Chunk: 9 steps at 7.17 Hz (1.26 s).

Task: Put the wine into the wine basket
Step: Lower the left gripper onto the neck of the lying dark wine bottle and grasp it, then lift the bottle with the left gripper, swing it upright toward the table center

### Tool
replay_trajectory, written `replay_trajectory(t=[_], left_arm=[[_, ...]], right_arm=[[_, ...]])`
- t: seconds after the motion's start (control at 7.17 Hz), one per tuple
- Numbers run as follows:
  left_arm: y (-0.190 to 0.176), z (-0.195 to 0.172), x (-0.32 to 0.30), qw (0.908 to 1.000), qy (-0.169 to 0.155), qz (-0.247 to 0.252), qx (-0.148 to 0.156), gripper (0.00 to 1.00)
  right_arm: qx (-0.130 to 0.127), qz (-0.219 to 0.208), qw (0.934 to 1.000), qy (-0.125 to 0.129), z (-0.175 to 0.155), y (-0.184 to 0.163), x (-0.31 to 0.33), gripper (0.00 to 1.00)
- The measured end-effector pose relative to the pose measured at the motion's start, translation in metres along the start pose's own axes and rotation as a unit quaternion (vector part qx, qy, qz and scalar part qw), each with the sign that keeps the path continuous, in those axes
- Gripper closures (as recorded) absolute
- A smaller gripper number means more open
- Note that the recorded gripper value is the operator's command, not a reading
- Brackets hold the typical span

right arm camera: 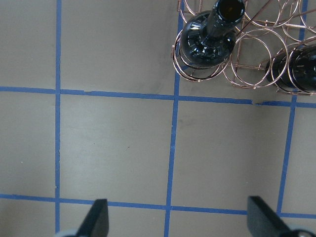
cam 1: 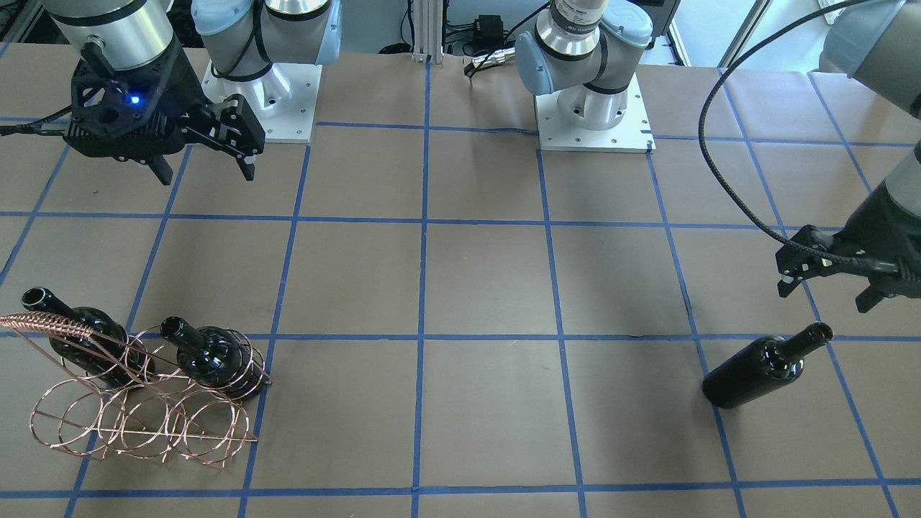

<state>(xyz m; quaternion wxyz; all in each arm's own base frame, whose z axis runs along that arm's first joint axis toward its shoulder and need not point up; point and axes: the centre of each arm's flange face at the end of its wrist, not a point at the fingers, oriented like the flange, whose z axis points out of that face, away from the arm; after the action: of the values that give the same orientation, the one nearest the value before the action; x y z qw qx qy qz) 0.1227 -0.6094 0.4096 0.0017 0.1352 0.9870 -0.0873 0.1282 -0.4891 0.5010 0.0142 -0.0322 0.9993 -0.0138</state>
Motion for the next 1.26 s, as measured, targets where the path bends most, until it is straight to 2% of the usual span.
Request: replay_trajectory(t=[0.28,0.56,0.7,0.98,1.12,1.26], left_arm=[[-0.005,0.022,-0.005,0.9996,0.023,-0.019,0.004,0.03],[-0.006,0.029,-0.009,0.9992,0.022,-0.033,0.002,0.4],[-0.005,0.03,-0.012,0.999,0.017,-0.04,0.003,0.56],[-0.002,0.031,-0.016,0.9988,0.017,-0.047,-0.001,0.69],[-0.001,0.032,-0.017,0.9987,0.018,-0.048,-0.002,0.87],[0.0,0.033,-0.018,0.9986,0.02,-0.049,-0.005,0.93]], right_arm=[[0.0,0.001,1.0,0.001,0.0,0.0,0.001,0.0],[0.0,0.001,1.0,0.001,0.0,-0.001,0.002,0.0],[0.0,0.001,1.0,0.001,0.0,-0.001,0.002,0.0],[0.001,0.002,1.0,0.002,0.0,-0.001,0.003,0.0],[0.001,0.002,1.0,0.003,0.0,-0.001,0.003,0.0],[0.001,0.002,1.0,0.002,0.0,-0.001,0.003,0.0]])
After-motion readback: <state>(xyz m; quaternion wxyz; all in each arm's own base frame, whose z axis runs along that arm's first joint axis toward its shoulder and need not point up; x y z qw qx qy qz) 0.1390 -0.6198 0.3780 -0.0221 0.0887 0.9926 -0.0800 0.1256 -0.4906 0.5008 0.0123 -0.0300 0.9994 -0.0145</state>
